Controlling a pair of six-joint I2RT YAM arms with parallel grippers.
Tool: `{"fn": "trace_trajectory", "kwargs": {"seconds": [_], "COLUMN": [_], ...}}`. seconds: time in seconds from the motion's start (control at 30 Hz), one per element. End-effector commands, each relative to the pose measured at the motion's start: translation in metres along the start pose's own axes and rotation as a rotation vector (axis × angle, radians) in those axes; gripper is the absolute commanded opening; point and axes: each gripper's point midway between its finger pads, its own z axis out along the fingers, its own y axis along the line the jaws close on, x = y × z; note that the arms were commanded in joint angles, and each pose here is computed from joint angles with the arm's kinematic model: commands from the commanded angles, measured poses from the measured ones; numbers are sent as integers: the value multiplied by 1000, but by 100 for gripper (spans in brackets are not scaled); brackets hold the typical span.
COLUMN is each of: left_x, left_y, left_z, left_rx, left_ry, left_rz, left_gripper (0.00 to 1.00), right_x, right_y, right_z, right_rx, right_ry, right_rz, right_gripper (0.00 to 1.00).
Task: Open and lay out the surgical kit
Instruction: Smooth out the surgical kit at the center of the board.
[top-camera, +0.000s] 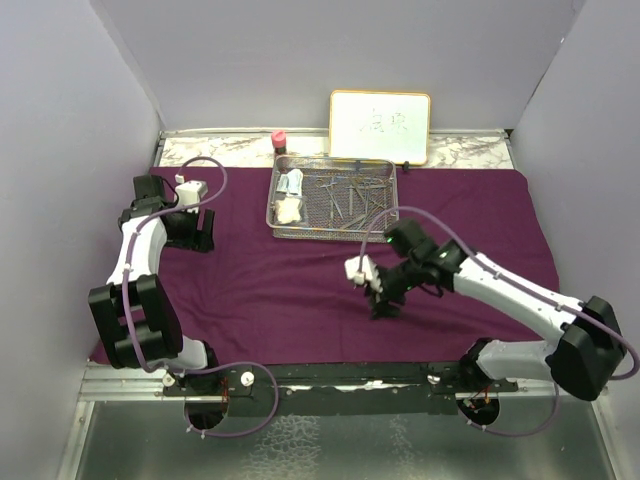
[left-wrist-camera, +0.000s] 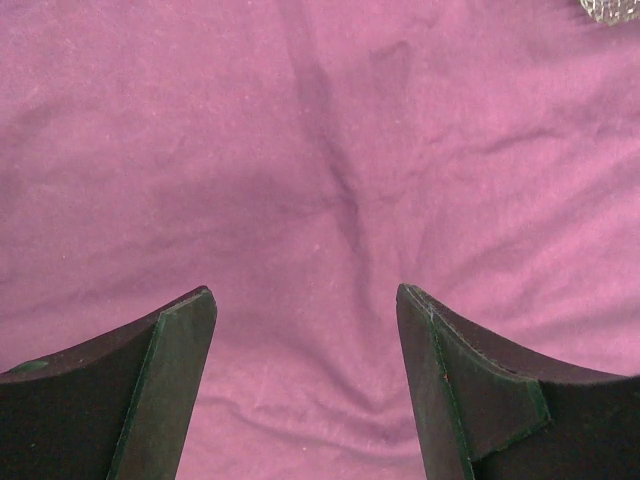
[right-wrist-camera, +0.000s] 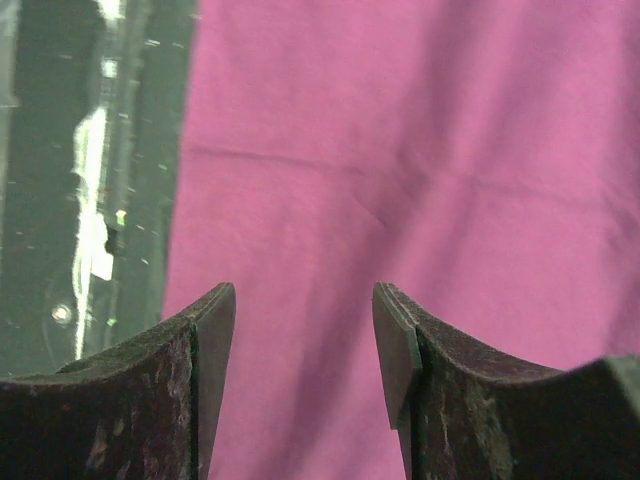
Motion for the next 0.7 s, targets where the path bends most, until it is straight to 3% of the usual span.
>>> {"fn": "trace_trajectory", "kwargs": {"seconds": [0.0, 0.3, 0.67], "left_x": [-18, -5, 0], "left_y": [-1, 0, 4], "left_z": [5, 12, 14], "left_rx": [5, -9, -33], "left_ry": [-52, -29, -9], "left_rz": [-41, -38, 8], "left_gripper": [76, 76, 76], "right_x": [-23, -2, 36], "right_y": [22, 43, 69], "right_z": [42, 96, 105], "right_rx": [-66, -185, -335], "right_ry": [-24, 101, 229], "right_rz": [-99, -146, -43], "right_gripper": [55, 44, 40]}}
